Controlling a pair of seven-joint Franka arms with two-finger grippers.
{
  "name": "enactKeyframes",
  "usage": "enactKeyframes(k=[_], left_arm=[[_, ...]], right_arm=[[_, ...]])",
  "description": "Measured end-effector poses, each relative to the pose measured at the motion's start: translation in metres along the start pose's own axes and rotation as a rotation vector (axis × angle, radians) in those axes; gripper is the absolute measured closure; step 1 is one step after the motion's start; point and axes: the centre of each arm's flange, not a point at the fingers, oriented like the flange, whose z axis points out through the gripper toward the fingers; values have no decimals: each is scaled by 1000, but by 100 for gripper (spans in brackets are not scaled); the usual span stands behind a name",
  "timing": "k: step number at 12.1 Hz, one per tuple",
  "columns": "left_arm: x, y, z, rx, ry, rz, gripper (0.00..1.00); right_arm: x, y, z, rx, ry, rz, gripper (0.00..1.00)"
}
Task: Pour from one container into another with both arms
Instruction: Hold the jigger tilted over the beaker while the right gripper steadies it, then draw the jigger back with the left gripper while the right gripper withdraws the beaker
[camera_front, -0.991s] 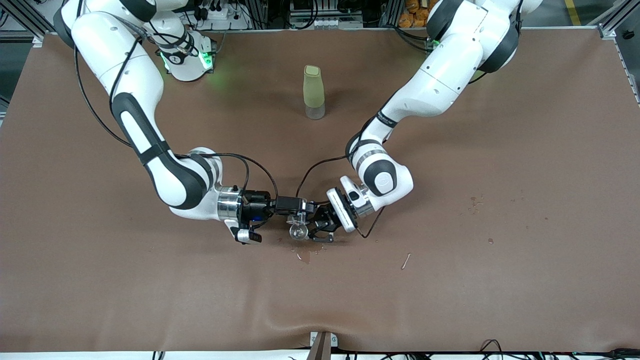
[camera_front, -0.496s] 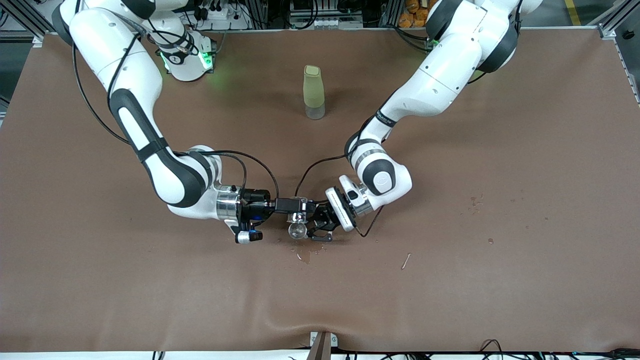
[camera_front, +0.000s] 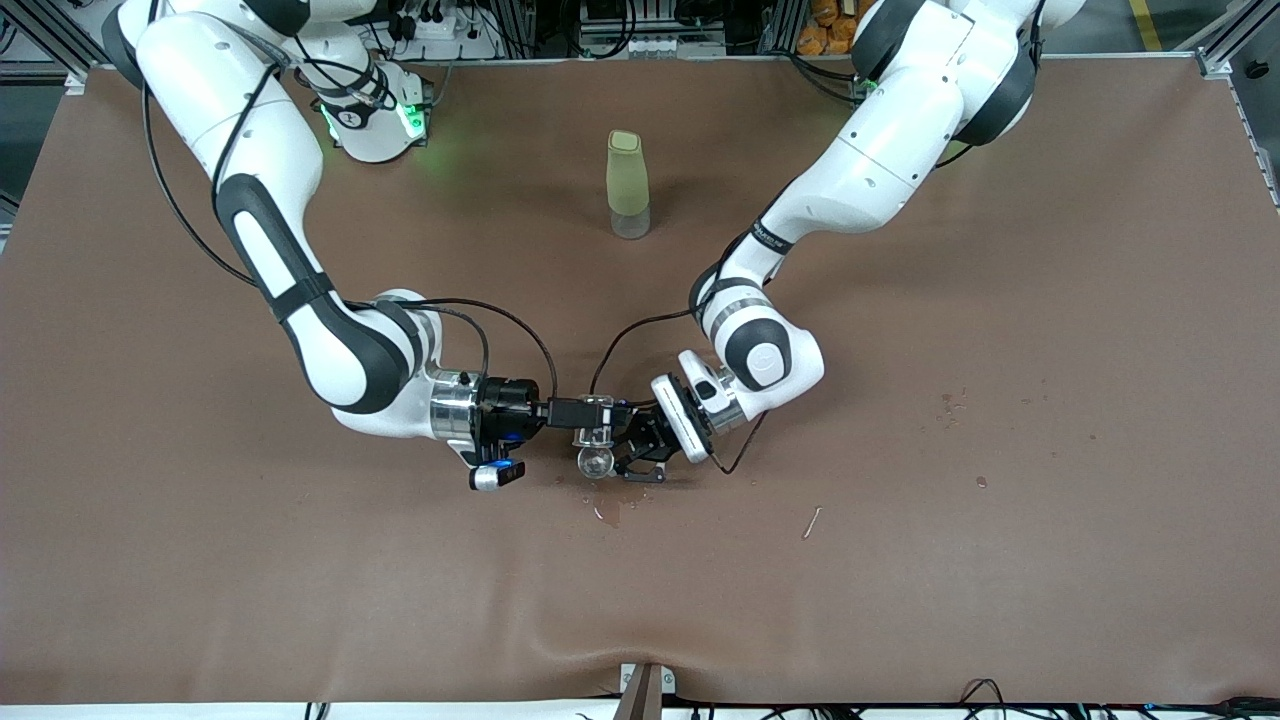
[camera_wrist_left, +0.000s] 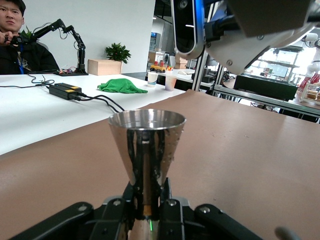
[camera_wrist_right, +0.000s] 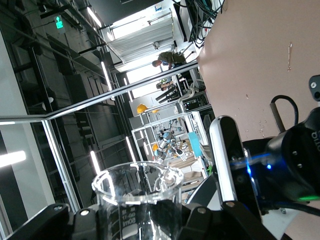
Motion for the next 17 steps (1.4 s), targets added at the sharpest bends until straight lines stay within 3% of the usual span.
enactKeyframes(k=[8, 12, 17], left_arm=[[2, -12, -5, 17, 2, 11, 79], [6, -53, -30, 58, -7, 60, 79], [14, -119, -74, 63, 59, 91, 79]], right_arm=[[-1, -6, 0, -1, 6, 44, 87], [-4, -12, 7, 5, -5, 28, 87], [3, -25, 2, -69, -21, -143, 87]])
